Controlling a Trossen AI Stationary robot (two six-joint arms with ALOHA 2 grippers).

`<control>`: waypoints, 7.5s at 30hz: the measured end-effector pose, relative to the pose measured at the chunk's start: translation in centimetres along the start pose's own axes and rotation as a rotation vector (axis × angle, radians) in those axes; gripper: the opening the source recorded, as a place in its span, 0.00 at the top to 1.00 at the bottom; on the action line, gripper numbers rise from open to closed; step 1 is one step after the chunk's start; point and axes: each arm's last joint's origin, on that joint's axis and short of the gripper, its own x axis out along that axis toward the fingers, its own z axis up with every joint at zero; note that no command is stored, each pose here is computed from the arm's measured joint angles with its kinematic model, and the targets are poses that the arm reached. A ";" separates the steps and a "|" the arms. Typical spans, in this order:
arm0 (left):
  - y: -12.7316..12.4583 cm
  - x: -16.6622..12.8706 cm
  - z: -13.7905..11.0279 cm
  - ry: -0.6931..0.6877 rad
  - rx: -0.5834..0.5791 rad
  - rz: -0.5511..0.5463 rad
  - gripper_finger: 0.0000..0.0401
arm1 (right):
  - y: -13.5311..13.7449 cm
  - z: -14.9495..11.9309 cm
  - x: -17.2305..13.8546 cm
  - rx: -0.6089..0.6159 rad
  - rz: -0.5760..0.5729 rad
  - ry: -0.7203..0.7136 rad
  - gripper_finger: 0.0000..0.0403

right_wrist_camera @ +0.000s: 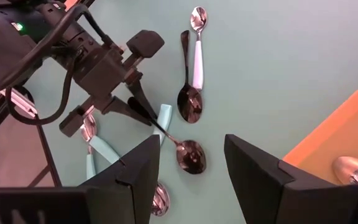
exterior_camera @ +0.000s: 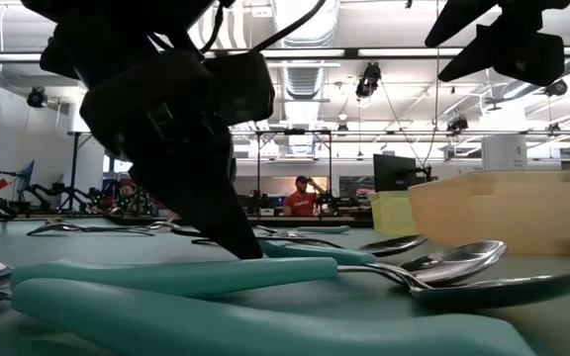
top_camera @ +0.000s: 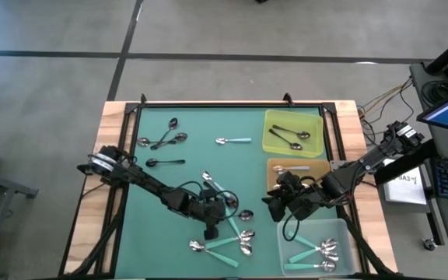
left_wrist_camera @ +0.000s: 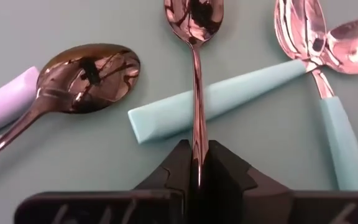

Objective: Sort silverware by color (type)
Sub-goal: Put the black spoon into the yellow bin, then put the blue spoon into the orange bin

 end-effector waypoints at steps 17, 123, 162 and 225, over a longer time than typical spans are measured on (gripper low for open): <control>-0.6 -5.7 3.4 -0.194 -0.107 -0.028 0.94 | 0.2 0.1 0.0 0.063 0.012 -0.015 0.58; 5.5 -19.1 14.9 -0.584 -0.230 0.685 0.55 | -16.5 15.5 0.7 -0.069 -0.757 -0.050 0.98; 13.2 -2.9 9.4 0.489 0.428 0.005 0.58 | -17.2 15.0 3.5 -0.303 -0.634 0.226 0.73; 15.9 -13.4 18.4 -0.786 -0.597 0.322 0.99 | -11.0 20.6 -1.4 0.007 0.201 -0.424 0.53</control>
